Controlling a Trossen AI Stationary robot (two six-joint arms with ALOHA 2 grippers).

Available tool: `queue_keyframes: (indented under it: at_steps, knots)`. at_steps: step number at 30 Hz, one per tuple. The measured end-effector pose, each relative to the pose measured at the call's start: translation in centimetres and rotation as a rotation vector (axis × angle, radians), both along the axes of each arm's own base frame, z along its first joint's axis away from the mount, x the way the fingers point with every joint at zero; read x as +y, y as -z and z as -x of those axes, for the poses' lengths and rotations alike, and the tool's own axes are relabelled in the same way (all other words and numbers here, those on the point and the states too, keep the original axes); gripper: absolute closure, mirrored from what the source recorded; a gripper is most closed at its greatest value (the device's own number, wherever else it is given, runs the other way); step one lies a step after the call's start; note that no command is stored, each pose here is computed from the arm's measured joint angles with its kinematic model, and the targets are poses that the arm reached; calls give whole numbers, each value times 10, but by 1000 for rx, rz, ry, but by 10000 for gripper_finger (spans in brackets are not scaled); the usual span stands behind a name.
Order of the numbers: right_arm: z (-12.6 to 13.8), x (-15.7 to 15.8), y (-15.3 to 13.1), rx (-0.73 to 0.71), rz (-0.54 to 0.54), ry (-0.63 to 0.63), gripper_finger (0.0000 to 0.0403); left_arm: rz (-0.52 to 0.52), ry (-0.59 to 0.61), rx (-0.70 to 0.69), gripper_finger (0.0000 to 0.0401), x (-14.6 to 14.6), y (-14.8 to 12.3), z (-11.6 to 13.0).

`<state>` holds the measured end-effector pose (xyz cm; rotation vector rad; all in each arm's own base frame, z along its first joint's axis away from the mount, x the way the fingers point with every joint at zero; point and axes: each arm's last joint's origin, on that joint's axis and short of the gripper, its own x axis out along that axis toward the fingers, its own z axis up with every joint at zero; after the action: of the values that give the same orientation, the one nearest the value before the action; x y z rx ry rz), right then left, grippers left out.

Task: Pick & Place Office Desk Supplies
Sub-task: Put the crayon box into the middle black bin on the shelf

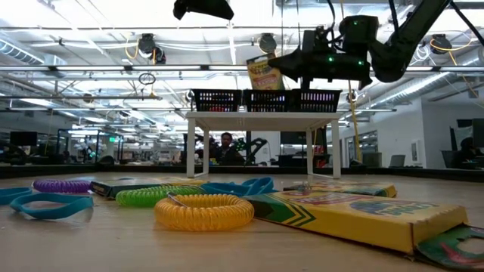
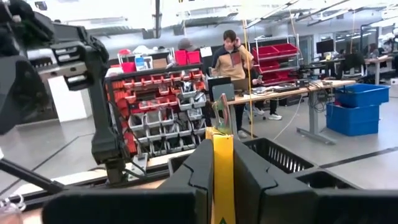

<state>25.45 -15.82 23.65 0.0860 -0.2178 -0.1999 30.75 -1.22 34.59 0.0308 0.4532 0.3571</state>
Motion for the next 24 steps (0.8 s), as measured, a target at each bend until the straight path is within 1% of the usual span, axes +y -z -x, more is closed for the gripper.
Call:
queue_keyframes:
  at_steps: [6,12,15,20,24]
  knots:
    - [-2,3,0,5,17,-3,372,3,-1,-2,397,0,0,0]
    - [-3,3,5,49,1,-2,360,10,-5,-4,378,0,0,0]
    - [-3,3,7,79,25,5,357,11,-5,-4,379,0,0,0]
    - [-3,3,8,91,60,11,355,10,-5,-4,396,0,0,0]
    - [-3,3,8,98,88,16,348,10,-5,-4,390,0,0,0]
